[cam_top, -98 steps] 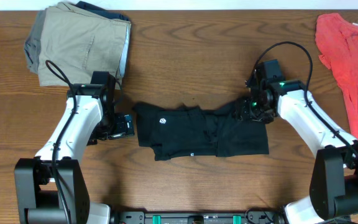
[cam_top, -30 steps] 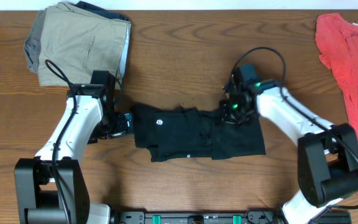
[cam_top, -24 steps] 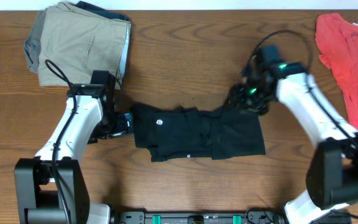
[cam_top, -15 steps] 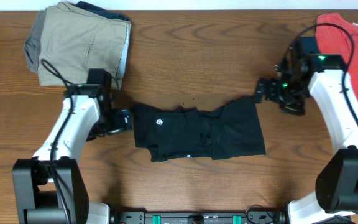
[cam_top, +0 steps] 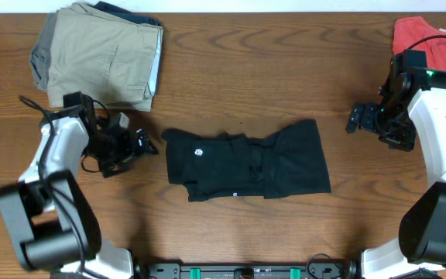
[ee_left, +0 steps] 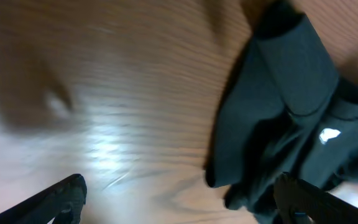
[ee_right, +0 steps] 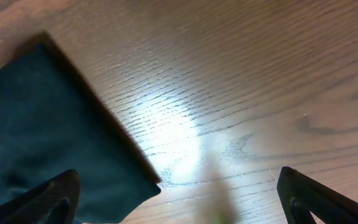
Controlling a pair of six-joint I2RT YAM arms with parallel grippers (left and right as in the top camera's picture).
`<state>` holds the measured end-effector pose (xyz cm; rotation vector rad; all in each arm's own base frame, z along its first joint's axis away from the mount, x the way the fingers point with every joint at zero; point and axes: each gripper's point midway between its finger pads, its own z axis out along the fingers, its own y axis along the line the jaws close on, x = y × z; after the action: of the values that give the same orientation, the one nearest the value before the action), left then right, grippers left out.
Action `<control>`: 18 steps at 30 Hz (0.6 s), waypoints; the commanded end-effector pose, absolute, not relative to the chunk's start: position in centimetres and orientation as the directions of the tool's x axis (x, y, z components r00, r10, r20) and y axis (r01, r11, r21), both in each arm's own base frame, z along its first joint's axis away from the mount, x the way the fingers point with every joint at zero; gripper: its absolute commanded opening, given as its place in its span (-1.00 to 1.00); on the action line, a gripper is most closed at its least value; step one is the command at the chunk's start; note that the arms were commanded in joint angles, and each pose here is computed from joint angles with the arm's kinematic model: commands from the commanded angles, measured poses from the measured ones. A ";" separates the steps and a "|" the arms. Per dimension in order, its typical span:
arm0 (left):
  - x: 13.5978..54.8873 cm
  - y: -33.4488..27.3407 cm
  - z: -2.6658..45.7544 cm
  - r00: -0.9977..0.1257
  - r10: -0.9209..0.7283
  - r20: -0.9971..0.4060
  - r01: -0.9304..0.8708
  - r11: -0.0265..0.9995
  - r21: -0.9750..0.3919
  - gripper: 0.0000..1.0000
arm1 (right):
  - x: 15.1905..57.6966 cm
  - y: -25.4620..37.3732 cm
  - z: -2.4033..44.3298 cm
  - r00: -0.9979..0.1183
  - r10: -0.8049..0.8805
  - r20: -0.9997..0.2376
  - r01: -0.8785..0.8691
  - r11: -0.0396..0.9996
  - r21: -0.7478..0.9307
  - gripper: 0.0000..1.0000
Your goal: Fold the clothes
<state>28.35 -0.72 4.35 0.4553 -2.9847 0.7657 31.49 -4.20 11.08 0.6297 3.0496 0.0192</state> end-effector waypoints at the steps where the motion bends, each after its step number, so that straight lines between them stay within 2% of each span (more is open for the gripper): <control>1: 28.8 -3.3 4.1 -0.974 -0.196 0.112 -0.222 0.747 -0.626 0.96 | 31.5 -4.3 11.2 -0.923 0.384 -0.031 0.384 0.923 0.014 0.98; 10: 28.1 -4.3 1.1 -0.967 -0.156 0.201 -0.252 0.705 -0.663 0.95 | 31.6 -4.3 11.2 -0.923 0.384 -0.036 0.384 0.923 0.013 0.99; 18: 26.6 -7.1 0.0 -0.975 -0.033 0.221 -0.176 0.722 -0.669 0.95 | 31.6 -4.3 11.2 -0.923 0.384 -0.036 0.384 0.923 0.013 0.98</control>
<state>28.43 -6.46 2.50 0.2707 -2.7609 1.1934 31.54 -4.21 11.08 0.6287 3.0475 0.0188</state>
